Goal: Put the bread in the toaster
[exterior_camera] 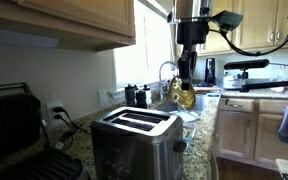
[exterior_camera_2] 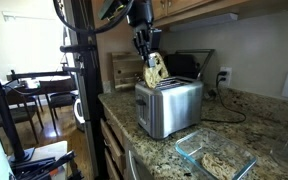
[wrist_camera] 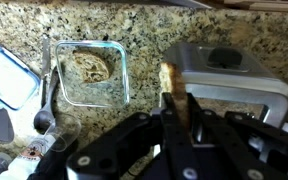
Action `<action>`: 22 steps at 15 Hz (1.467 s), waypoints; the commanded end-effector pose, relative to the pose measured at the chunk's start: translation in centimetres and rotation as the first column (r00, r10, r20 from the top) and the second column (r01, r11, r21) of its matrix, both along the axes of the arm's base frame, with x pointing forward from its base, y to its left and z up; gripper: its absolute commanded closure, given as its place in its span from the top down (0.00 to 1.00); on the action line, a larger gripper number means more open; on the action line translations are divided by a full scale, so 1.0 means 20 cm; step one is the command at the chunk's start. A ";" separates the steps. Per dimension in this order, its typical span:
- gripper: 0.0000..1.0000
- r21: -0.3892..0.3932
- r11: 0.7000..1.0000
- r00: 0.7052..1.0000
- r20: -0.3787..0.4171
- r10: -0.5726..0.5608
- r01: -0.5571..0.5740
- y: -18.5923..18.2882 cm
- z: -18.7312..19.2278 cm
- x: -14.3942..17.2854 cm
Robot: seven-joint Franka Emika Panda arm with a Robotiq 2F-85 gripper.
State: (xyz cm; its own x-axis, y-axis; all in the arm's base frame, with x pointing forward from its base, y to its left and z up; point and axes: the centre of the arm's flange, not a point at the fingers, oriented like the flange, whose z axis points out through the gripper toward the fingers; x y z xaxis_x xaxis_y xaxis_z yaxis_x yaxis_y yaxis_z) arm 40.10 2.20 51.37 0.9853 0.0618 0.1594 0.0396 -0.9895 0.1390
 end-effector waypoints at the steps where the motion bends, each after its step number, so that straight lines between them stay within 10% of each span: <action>1: 0.06 -0.017 1.000 1.000 0.031 -0.006 0.006 0.11 0.06 -0.21; 22: 0.06 -0.064 0.998 0.998 0.057 0.024 -0.020 0.17 0.02 -0.03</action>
State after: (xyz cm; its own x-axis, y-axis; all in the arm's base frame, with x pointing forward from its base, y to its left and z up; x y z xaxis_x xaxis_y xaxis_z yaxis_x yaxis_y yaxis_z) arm 39.15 4.67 51.46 0.9766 0.0989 0.1910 0.0633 -0.9808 0.1843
